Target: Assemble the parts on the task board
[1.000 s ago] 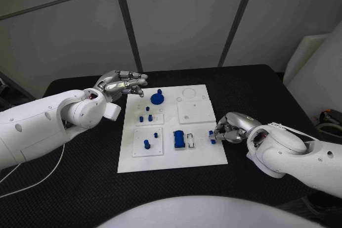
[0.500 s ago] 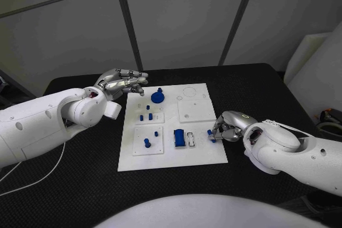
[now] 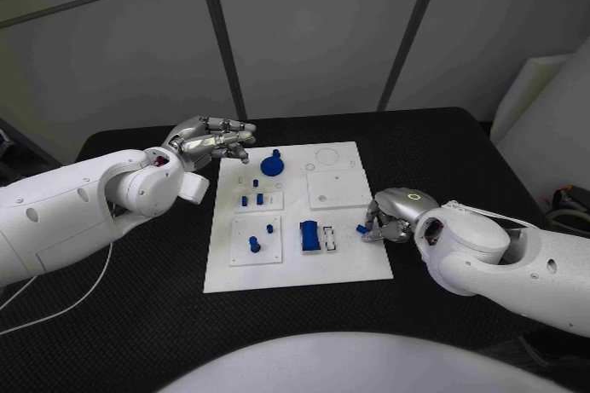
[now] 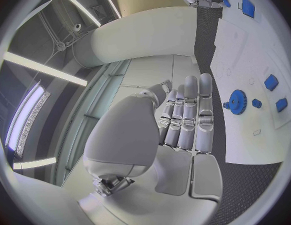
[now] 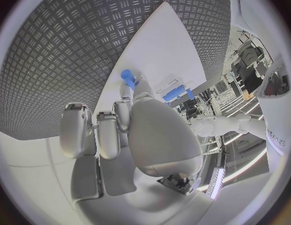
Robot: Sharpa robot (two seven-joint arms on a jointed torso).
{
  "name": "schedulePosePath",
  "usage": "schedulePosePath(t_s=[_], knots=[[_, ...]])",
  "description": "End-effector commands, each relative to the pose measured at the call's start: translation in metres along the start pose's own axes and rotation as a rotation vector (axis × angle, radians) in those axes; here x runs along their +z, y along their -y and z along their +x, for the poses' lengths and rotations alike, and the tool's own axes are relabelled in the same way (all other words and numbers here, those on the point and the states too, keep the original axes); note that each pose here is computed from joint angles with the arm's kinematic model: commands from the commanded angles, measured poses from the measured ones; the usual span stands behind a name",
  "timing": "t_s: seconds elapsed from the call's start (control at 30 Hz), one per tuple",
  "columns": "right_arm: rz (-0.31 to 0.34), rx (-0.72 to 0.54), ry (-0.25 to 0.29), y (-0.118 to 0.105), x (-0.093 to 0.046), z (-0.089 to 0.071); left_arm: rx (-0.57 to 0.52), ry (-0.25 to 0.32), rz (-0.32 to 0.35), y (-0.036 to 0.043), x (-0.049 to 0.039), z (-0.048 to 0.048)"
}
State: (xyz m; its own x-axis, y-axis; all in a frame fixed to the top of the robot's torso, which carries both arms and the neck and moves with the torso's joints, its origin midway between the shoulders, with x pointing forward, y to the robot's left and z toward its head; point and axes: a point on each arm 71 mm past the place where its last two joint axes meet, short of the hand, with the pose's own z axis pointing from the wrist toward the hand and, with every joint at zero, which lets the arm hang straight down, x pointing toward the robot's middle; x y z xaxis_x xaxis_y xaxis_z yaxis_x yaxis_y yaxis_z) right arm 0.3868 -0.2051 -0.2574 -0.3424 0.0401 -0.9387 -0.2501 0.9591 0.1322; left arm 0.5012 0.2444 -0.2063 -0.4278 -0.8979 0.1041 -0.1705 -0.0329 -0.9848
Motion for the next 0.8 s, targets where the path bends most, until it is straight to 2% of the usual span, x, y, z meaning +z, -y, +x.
schedulePosePath(t_s=[0.03,0.17,0.37,0.8], knots=[[0.007,-0.126,-0.082,0.0,-0.001,0.013,0.0,-0.018,0.0,0.0011,-0.0002,0.0016],[0.006,-0.109,-0.059,-0.001,-0.001,0.012,0.0,-0.019,-0.001,0.0011,-0.0005,0.0015],[0.013,-0.021,-0.019,-0.003,-0.005,0.007,0.0,-0.02,-0.003,0.001,-0.0006,0.0015],[0.049,0.259,0.034,-0.008,-0.017,-0.001,0.001,-0.021,-0.005,0.0008,-0.0004,0.0015]])
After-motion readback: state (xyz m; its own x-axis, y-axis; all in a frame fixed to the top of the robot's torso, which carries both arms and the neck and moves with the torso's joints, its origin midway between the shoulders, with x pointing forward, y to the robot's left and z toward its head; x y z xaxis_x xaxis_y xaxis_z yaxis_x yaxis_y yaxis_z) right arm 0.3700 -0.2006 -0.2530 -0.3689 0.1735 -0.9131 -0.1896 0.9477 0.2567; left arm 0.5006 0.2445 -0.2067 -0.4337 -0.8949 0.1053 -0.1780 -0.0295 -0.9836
